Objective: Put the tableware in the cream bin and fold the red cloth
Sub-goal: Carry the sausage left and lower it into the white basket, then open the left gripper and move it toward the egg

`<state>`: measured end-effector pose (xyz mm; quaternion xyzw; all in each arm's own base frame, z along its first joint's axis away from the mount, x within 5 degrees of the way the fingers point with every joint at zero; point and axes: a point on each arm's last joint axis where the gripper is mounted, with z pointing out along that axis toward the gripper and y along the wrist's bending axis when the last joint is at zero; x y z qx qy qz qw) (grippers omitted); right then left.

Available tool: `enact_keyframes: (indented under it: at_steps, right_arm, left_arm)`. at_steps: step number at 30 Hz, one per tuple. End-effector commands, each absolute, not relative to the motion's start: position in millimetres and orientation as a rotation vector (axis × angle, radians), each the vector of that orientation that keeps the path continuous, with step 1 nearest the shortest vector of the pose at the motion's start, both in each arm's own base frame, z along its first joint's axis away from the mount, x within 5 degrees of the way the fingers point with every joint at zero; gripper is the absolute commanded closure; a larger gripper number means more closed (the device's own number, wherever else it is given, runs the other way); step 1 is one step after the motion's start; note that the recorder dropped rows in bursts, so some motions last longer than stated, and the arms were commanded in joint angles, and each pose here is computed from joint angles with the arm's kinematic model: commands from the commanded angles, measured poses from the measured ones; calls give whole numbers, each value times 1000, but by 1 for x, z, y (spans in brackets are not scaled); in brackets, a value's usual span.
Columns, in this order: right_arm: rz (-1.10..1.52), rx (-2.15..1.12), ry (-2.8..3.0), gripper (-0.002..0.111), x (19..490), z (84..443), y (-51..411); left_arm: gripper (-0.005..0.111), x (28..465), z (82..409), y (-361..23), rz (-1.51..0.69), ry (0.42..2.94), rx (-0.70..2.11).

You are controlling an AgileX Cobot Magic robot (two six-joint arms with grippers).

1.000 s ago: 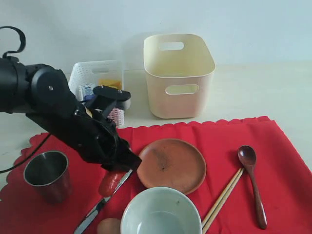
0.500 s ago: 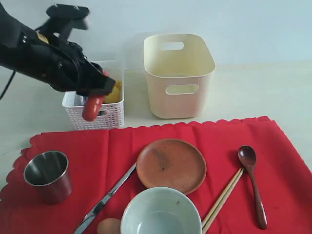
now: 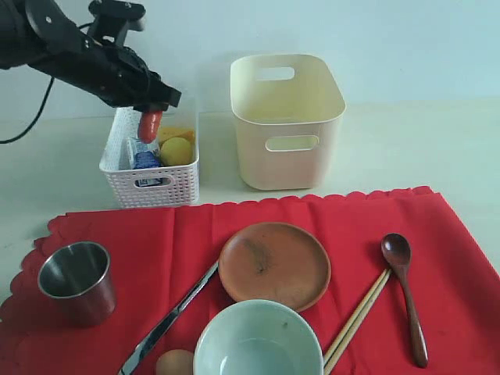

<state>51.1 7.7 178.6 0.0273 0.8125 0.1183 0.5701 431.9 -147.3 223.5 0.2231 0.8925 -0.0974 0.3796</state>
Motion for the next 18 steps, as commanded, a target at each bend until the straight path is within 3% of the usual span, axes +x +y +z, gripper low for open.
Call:
enact_keyframes:
  at_steps: [1,11,14,18]
  right_arm:
    - [268,64,1894,108,51,179,7]
    - [268,64,1896,108,51,179,7]
    - [268,64,1896,108,51,179,7]
    - [268,64,1896,108,51,179,7]
  left_arm:
    - [107,445,200,-149,-235,2277,534]
    - [106,447,165,-151,-243,2372,559]
    - [97,445,163,-151,-249,2388,567]
    - [68,444,166,-151,-252,2387,570]
